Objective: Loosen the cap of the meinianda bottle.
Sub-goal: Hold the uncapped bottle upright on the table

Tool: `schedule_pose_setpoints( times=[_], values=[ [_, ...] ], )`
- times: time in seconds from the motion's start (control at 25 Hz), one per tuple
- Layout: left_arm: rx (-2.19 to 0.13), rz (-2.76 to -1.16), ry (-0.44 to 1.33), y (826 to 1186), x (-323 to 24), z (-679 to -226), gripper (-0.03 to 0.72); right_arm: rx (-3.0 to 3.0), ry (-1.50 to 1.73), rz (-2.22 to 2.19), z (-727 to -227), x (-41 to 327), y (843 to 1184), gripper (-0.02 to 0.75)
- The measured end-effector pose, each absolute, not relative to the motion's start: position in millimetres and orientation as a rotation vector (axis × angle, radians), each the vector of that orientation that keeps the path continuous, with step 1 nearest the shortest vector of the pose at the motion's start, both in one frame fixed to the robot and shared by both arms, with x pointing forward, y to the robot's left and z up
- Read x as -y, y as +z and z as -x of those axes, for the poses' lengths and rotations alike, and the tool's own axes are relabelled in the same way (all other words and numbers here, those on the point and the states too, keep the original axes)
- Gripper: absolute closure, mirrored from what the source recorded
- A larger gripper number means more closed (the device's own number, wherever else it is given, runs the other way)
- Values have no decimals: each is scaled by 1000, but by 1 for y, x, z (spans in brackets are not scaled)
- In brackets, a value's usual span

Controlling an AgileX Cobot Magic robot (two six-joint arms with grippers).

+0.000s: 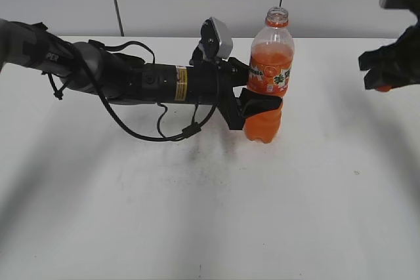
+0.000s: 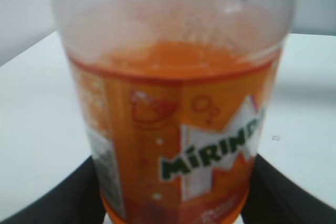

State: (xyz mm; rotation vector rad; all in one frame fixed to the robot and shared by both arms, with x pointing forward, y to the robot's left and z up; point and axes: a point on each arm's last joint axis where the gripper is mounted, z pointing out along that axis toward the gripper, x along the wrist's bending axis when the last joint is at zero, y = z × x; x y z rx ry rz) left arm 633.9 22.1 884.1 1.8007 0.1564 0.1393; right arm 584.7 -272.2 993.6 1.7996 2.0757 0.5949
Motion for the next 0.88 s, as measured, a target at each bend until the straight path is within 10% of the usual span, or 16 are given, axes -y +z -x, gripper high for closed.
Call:
schedule_pose_setpoints(
  times=[0.88],
  values=[
    [-156, -1801, 139, 884, -22, -634, 260, -1989, 573, -1879, -602, 275, 882, 467]
  ],
)
